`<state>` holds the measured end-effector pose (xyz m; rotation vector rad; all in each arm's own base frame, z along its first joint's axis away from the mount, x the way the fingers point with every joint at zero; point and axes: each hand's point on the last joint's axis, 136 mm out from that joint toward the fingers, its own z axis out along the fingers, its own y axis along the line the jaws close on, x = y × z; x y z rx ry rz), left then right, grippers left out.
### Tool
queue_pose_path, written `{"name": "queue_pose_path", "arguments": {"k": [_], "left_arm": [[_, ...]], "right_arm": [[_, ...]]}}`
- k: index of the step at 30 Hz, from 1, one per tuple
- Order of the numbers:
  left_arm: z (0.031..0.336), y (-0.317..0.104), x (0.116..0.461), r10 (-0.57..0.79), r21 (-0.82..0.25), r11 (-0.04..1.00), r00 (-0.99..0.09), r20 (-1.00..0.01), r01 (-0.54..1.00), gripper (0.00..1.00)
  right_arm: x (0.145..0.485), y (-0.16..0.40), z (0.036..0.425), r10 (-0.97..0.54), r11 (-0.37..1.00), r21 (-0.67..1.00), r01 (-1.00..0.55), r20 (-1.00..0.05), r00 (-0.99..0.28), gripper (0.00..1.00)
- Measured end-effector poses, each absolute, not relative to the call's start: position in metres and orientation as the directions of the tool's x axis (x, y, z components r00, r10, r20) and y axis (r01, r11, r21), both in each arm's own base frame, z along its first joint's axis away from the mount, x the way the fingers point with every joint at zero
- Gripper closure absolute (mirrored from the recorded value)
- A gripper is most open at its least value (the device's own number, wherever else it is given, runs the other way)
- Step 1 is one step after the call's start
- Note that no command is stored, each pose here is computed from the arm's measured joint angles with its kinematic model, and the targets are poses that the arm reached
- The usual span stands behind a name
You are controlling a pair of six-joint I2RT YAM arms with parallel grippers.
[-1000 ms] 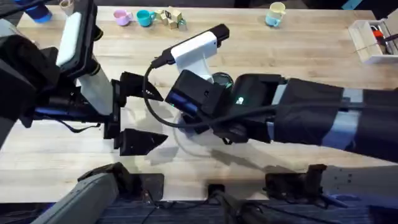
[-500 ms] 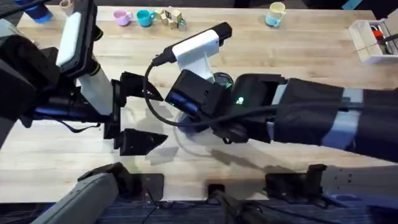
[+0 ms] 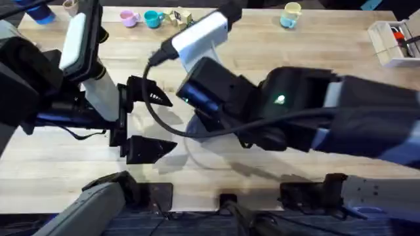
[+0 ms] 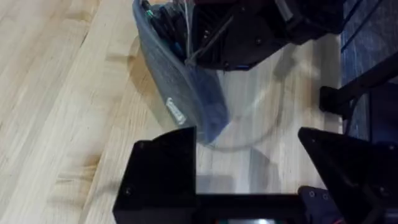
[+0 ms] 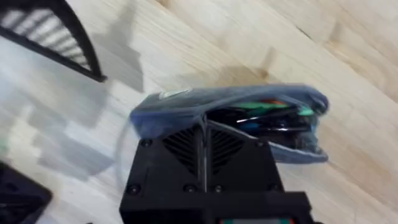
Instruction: Unzip the bag, pick up the pens from the table one at a time and place them inside, then zip the bag closed.
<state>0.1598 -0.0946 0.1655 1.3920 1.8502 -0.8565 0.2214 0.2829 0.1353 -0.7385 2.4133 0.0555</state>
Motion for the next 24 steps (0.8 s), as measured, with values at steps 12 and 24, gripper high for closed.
{"name": "queue_pose_path", "arguments": {"k": [12, 24], "left_arm": [[0.158, -0.092, 0.164, 0.559, -0.081, 0.218, -0.193, -0.807, 0.973, 0.007], [0.116, -0.083, 0.195, 0.593, 0.095, 0.253, -0.077, -0.802, 0.963, 0.007]], "right_arm": [[0.232, 0.293, 0.150, -0.451, 0.845, -0.036, -0.533, -0.585, -0.675, 0.973], [0.230, 0.294, 0.149, -0.454, 0.841, -0.030, -0.541, -0.582, -0.674, 0.973]]}}
